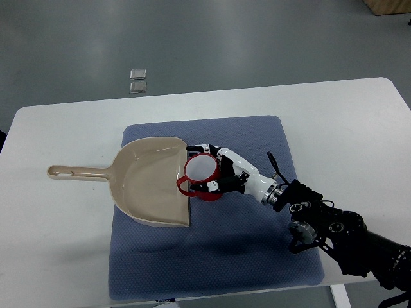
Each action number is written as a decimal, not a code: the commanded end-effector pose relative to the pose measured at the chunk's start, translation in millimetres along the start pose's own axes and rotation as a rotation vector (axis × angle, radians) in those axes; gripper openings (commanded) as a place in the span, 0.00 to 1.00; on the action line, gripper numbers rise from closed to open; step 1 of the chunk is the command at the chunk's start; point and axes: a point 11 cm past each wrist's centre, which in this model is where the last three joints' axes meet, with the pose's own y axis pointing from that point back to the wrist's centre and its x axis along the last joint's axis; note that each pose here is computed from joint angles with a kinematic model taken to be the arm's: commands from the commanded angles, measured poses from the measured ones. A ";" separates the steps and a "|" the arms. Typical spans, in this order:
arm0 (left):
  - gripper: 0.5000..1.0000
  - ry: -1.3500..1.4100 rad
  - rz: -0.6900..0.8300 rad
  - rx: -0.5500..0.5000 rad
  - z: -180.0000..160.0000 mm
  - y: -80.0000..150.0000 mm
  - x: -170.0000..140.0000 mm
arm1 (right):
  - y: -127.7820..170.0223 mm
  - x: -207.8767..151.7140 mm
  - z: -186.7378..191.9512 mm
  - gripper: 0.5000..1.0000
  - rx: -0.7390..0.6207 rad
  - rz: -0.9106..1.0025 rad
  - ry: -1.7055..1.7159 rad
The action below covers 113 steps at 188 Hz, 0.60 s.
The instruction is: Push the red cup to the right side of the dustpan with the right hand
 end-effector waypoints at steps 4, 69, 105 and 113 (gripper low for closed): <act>1.00 0.000 0.000 0.001 -0.6 -0.1 0.0 | -2.2 6.7 -7.2 0.87 0.012 0.004 0.003; 1.00 -0.002 -0.001 0.000 0.2 0.0 -0.5 | 13.6 49.3 -30.3 0.87 0.031 0.030 0.004; 1.00 -0.001 -0.002 0.001 -0.7 -0.1 -0.6 | 21.2 75.4 -51.0 0.87 0.058 0.049 -0.015; 1.00 -0.003 -0.001 0.000 0.1 0.0 -0.5 | 23.0 80.6 -54.5 0.87 0.059 0.054 -0.006</act>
